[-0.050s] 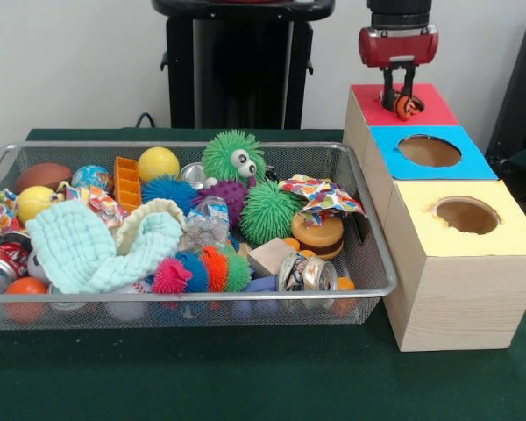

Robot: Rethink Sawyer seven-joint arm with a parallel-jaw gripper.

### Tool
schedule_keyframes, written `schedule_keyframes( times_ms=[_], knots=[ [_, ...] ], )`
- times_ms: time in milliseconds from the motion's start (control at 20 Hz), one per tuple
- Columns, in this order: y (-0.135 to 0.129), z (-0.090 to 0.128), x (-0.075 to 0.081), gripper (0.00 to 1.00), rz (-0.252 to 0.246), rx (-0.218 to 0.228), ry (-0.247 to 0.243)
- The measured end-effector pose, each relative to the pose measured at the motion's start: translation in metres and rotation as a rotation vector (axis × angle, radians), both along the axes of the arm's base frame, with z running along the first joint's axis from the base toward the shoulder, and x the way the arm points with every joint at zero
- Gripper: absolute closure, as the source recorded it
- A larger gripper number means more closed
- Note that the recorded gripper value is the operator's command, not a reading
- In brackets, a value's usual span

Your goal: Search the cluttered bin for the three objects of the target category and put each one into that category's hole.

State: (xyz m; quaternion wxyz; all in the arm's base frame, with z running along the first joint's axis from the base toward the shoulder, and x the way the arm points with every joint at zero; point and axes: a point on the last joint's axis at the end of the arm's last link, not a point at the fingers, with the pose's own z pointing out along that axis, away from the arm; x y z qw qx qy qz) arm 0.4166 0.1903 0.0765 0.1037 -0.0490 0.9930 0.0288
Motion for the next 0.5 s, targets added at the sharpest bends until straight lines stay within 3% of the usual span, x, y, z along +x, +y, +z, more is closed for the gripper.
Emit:
schedule_keyframes(
  times_ms=[500],
  knots=[
    [0.0066, 0.0009, -0.0044, 0.0, 0.01, -0.021, -0.027]
  ],
)
